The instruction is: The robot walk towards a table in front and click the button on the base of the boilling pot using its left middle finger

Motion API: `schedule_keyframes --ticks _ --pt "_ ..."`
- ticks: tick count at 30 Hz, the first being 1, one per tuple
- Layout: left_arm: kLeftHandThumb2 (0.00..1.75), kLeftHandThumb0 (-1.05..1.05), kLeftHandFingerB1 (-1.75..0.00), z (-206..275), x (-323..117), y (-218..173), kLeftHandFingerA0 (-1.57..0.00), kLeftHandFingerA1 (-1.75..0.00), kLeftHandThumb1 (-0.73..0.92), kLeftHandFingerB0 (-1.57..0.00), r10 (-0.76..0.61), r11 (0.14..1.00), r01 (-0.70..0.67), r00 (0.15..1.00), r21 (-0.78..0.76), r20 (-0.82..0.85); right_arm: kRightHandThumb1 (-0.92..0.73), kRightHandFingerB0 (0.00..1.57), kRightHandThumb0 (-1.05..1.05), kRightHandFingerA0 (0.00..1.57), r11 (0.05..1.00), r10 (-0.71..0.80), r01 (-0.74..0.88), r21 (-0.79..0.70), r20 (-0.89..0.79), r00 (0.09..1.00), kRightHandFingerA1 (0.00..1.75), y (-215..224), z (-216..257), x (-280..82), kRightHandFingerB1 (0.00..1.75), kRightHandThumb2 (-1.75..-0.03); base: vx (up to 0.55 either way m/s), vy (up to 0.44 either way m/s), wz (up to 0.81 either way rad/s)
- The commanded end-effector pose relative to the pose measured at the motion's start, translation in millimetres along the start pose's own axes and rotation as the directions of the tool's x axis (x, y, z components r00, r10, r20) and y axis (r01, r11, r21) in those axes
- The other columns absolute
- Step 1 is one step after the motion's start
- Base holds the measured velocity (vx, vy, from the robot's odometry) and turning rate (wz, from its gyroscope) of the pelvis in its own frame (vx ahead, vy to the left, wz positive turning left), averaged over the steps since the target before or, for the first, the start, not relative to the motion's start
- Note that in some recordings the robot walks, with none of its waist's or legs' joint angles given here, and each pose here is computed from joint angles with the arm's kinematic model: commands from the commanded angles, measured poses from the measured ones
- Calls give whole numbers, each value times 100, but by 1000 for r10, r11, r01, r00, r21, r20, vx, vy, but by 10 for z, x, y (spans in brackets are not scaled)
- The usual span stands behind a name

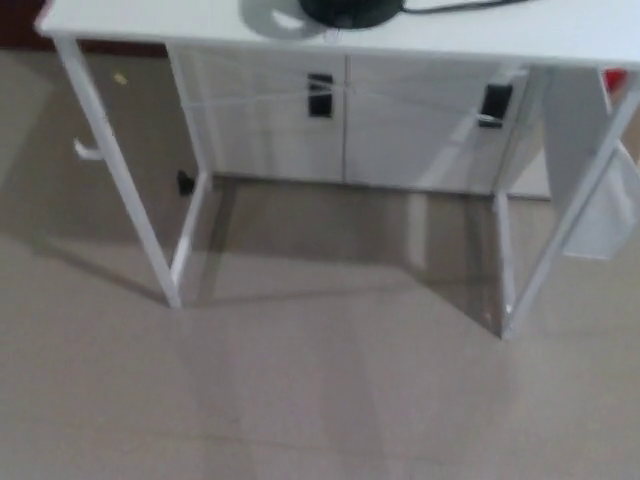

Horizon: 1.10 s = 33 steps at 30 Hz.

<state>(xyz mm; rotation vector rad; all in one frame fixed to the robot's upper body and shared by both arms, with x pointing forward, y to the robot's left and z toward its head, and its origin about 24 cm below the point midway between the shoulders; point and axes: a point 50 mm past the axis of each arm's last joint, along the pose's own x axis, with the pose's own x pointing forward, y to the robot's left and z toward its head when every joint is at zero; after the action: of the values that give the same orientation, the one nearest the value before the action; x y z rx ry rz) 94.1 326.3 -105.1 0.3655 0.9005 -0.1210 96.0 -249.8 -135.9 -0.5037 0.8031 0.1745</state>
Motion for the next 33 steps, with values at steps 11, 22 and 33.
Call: schedule_keyframes --ticks 11,22,33 --pt "56 -33 -38 -72 -27 1 -72 -46 53 -55 10 1000 -9 999 17 -51 -58 43 -32 59 1000 9 -10 -22 -29 1000 44 9 -88 -54 39 -58 213 27 -8" --pt "56 -33 -38 -122 -46 -16 -70 -46 52 -54 -6 1000 6 998 7 -70 -46 37 -40 50 999 18 -19 -29 -47 999 54 37 -126 -71 50 -77 232 81 5" --pt "56 -35 -38 -99 -35 -17 -72 -46 51 -56 -6 1000 8 998 24 -66 -47 38 -41 51 999 27 -29 -41 -43 999 55 27 -106 -57 50 -77 236 -116 3"
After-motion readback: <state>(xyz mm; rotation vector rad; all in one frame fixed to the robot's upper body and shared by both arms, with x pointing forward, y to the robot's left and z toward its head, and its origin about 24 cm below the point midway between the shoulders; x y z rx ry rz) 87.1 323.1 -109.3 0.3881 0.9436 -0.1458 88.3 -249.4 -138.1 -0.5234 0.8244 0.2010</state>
